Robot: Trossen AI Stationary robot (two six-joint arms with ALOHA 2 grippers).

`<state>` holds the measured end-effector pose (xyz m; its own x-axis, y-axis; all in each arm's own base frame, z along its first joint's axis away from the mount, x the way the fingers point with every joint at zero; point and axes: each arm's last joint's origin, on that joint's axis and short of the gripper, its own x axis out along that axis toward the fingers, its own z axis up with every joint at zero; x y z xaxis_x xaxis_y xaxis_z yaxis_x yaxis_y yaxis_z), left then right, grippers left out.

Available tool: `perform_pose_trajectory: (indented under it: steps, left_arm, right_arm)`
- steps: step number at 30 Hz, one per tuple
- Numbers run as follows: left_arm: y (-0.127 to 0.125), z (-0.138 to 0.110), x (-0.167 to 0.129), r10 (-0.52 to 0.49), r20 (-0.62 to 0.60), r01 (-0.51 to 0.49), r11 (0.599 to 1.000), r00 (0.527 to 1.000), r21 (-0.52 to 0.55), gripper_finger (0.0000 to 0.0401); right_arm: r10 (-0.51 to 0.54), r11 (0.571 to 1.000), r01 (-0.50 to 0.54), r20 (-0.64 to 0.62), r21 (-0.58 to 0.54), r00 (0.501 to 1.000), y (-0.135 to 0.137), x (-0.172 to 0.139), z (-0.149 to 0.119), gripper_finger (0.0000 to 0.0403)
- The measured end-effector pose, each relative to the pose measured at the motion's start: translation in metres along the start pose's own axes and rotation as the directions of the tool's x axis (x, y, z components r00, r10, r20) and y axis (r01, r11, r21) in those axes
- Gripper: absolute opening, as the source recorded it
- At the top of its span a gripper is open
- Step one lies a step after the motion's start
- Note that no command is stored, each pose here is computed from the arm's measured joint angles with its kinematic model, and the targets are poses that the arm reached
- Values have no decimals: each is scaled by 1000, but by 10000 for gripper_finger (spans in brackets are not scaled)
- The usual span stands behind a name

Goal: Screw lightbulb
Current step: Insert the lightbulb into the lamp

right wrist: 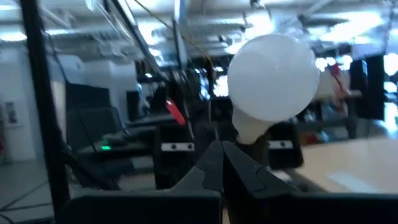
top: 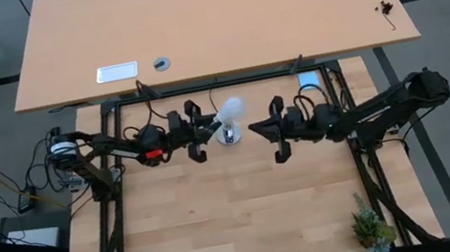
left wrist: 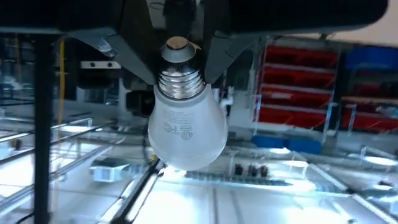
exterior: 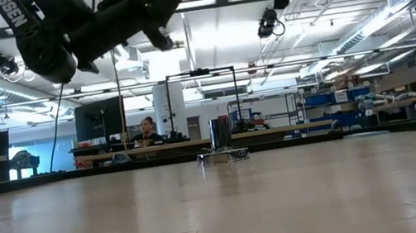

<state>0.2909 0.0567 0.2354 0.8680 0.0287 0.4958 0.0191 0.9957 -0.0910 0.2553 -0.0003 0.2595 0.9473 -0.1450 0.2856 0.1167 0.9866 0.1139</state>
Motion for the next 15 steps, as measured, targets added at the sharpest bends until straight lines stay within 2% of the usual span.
perform_pose_trajectory:
  steps: [3, 8, 15]
  left_arm:
    - [-3, 2, 5, -31, 12, 31, 1000, 999, 1, 92]
    - [-8, 9, 15, -82, 47, 80, 996, 996, 34, 92]
    - [-13, 20, 30, -139, 105, 132, 989, 985, 74, 92]
  right_arm:
    - [41, 999, -40, 36, -23, 999, -2, 1, 1, 14]
    - [49, 999, -48, 47, -19, 998, -3, 5, 5, 31]
    - [167, 984, -159, 98, -84, 981, 3, 14, 22, 92]
